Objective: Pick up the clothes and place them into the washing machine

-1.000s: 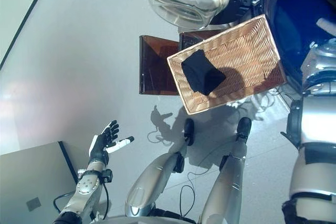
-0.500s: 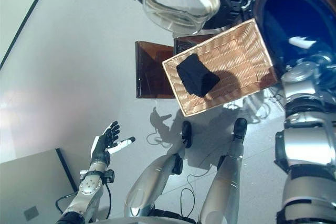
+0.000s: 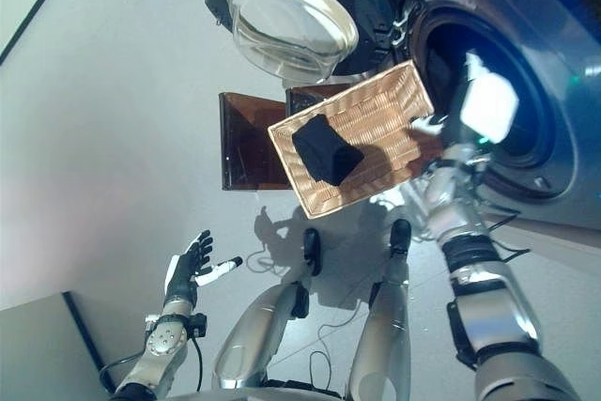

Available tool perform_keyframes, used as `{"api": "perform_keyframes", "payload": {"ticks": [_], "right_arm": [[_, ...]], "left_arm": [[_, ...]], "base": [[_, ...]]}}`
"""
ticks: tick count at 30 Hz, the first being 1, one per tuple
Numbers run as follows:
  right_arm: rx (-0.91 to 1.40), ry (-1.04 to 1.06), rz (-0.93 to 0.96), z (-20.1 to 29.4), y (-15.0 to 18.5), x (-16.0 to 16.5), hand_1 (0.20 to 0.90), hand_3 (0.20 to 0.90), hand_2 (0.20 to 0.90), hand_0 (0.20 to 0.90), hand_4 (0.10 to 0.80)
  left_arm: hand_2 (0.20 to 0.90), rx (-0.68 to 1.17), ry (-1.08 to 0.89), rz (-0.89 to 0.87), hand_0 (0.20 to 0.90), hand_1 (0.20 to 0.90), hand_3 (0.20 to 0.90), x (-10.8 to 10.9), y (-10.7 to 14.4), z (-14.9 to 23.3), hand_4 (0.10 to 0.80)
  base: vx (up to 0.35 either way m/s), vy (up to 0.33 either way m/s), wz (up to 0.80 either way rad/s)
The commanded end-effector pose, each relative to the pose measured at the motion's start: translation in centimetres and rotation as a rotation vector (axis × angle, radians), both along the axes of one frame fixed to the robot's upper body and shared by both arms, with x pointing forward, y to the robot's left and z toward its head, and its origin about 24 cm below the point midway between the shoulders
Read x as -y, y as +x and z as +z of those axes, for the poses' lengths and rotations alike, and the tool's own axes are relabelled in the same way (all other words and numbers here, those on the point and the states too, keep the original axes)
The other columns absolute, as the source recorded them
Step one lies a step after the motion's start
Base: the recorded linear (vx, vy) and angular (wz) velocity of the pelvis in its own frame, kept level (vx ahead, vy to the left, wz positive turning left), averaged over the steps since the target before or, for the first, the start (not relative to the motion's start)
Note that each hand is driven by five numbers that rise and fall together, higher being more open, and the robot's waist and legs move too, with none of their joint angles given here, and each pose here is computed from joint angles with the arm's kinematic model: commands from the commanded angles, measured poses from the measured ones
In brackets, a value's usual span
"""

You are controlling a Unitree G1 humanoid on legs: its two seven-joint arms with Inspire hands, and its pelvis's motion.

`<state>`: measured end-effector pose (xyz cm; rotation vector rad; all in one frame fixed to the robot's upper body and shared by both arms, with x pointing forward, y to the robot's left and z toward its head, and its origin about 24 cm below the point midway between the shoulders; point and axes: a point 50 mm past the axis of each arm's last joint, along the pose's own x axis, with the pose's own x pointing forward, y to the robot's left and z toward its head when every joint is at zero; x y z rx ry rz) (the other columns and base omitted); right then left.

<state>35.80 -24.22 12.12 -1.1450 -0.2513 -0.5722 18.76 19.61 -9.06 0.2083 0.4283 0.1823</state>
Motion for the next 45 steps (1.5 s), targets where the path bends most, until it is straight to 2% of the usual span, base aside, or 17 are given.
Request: {"api": "perform_keyframes", "payload": {"ticks": [1, 5, 14, 30, 45], "right_arm": [[0.098, -0.165, 0.122, 2.3, 0.3, -2.1, 0.900, 0.900, 0.900, 0.900, 0.800], [0.042, -0.231, 0.192, 2.0, 1.0, -4.3, 0.900, 0.900, 0.900, 0.900, 0.800], [-0.014, -0.208, 0.258, 2.5, 2.6, -7.0, 0.900, 0.900, 0.900, 0.900, 0.800], [-0.103, -0.068, 0.284, 2.8, 4.4, -8.7, 0.900, 0.900, 0.900, 0.900, 0.800], [-0.151, 0.048, 0.281, 3.3, 5.5, -10.2, 0.900, 0.900, 0.900, 0.900, 0.800]], "left_arm": [[0.900, -0.015, 0.071, 0.068, 0.900, 0.900, 0.900, -1.5, -1.4, -0.6, 0.800], [0.900, -0.001, 0.079, 0.071, 0.900, 0.900, 0.900, -1.7, -1.3, -0.4, 0.800], [0.900, 0.056, 0.068, 0.112, 0.900, 0.900, 0.900, -2.4, -0.7, 0.6, 0.800], [0.900, 0.222, 0.055, 0.127, 0.900, 0.900, 0.900, -3.4, 1.0, 3.7, 0.800], [0.900, 0.358, 0.047, 0.106, 0.900, 0.900, 0.900, -2.9, 3.0, 6.4, 0.800]], "base": [[0.000, 0.000, 0.00], [-0.009, -0.010, 0.06], [-0.013, -0.005, 0.08], [-0.022, 0.003, 0.12], [-0.010, 0.008, 0.03]]}}
